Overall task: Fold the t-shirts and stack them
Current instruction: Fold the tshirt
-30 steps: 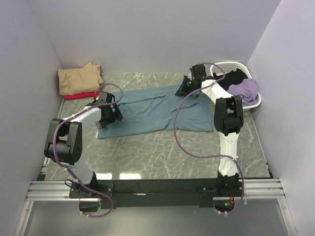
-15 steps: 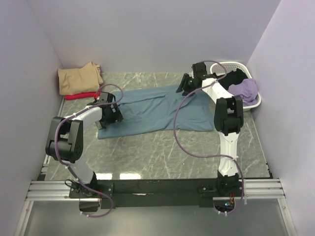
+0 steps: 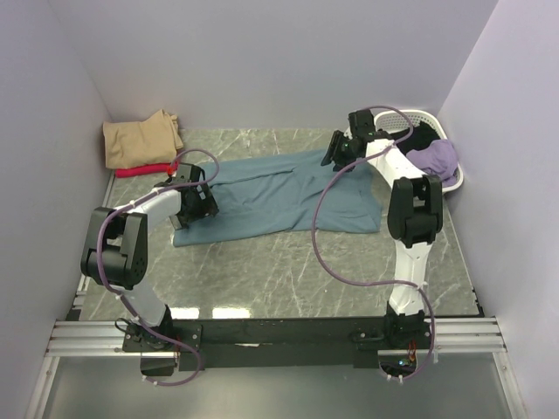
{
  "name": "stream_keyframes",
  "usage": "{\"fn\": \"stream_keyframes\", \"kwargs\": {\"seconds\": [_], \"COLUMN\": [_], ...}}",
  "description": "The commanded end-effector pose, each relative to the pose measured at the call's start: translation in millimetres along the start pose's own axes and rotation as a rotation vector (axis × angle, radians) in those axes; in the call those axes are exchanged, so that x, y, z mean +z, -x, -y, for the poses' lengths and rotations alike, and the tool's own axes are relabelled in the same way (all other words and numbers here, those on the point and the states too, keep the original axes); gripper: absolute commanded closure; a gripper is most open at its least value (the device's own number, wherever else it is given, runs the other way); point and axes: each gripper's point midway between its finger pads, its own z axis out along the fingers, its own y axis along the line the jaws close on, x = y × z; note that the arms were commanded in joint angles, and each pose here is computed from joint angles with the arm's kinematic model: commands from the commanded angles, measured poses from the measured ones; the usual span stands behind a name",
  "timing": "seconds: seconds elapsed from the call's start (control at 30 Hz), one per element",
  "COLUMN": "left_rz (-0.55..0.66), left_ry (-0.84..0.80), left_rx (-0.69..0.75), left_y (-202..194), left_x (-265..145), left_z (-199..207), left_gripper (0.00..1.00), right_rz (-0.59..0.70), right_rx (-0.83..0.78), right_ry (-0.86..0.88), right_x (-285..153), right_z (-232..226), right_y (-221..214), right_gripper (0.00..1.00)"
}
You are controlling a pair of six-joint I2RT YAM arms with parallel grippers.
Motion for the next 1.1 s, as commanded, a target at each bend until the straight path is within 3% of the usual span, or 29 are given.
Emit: {"fn": "stream_keyframes", "kwargs": {"seconds": [0.0, 0.43, 1.07], "left_rz": [0.032, 0.021, 0.01], "left_ry": [-0.039, -0.036, -0.025], "left_rx": [0.015, 0.018, 0.025], "left_y": [12.1, 9.2, 7.0], "left_x": [-6.9, -2.5, 1.1], "left_z": [11.9, 12.0, 10.4], "left_gripper": [0.01, 0.01, 0.01], "right_rz": [0.002, -0.052, -0.061], "right_rx": [-0.04, -0.104, -0.147], "right_ry": [0.036, 0.019, -0.163], "right_x": [4.6, 36.9, 49.6], "right_z": [-21.2, -49.5, -24.7], "right_y": [0.0, -17.0, -31.3], "right_gripper": [0.45, 0.45, 0.46]}}
